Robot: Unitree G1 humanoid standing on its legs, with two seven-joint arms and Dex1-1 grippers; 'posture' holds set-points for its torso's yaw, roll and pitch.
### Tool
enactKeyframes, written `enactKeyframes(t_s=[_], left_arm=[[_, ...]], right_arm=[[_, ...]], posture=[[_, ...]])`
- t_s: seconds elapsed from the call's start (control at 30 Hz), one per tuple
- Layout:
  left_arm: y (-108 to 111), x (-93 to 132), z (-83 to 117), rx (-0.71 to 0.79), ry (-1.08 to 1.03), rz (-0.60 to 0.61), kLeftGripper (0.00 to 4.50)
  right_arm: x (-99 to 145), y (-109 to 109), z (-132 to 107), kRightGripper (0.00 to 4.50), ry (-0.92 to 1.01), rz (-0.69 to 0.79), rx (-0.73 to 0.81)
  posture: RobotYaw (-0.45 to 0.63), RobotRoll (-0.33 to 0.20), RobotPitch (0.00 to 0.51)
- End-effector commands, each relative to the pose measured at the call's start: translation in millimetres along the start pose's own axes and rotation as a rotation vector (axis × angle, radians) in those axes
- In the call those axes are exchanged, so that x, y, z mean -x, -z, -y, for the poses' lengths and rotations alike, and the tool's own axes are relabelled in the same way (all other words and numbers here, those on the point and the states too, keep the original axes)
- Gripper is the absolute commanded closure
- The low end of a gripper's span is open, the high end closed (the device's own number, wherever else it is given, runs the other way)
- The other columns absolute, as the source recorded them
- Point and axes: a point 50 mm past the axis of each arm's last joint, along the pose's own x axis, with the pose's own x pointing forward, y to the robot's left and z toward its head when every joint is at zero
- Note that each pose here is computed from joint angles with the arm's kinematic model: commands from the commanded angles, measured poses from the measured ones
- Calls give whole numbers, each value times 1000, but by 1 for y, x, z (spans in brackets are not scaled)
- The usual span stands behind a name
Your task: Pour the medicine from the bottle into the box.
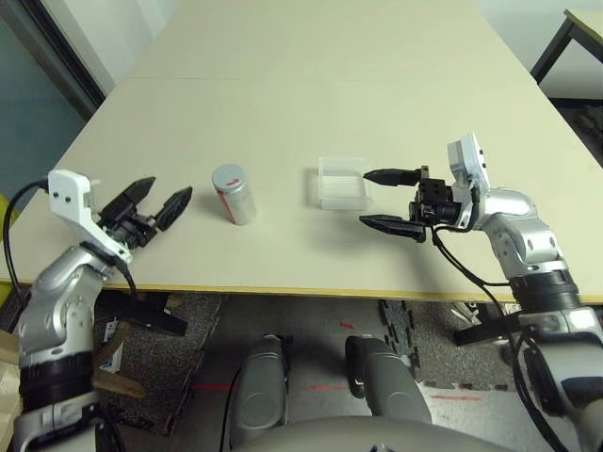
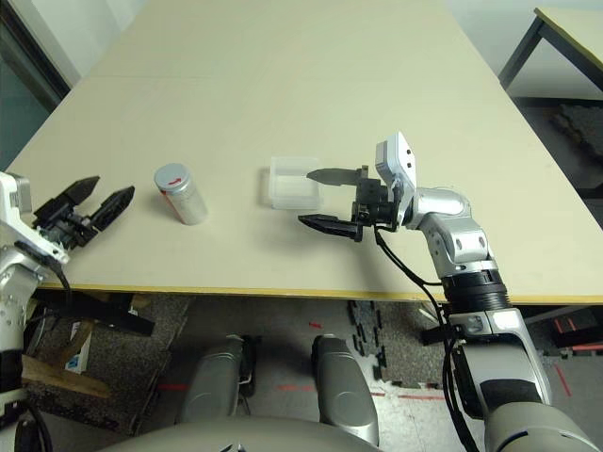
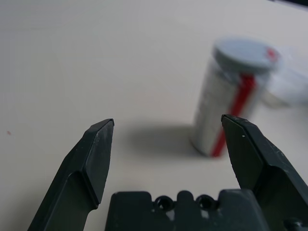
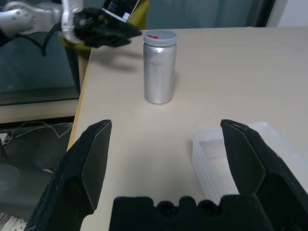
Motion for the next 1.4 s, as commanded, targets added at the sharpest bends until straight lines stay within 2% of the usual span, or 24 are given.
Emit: enactKeyframes(t_s=[0.03, 0.37, 0.93, 1.4], left_arm=[[6, -2, 16, -32, 33, 7, 22], [24, -20, 44, -68, 74, 37, 22], [24, -57, 48, -89, -12, 117, 22], [25, -74, 44, -85, -24, 100, 22]], right_arm=[[0, 1, 1, 0, -10, -13, 10], [3, 5, 2, 0, -8, -47, 22], [9, 8, 0, 0, 16, -79, 45], [10, 8, -2, 0, 32, -85, 52]], posture=[[78, 0, 133], [61, 0, 131], [24, 0, 122], [2, 0, 126]])
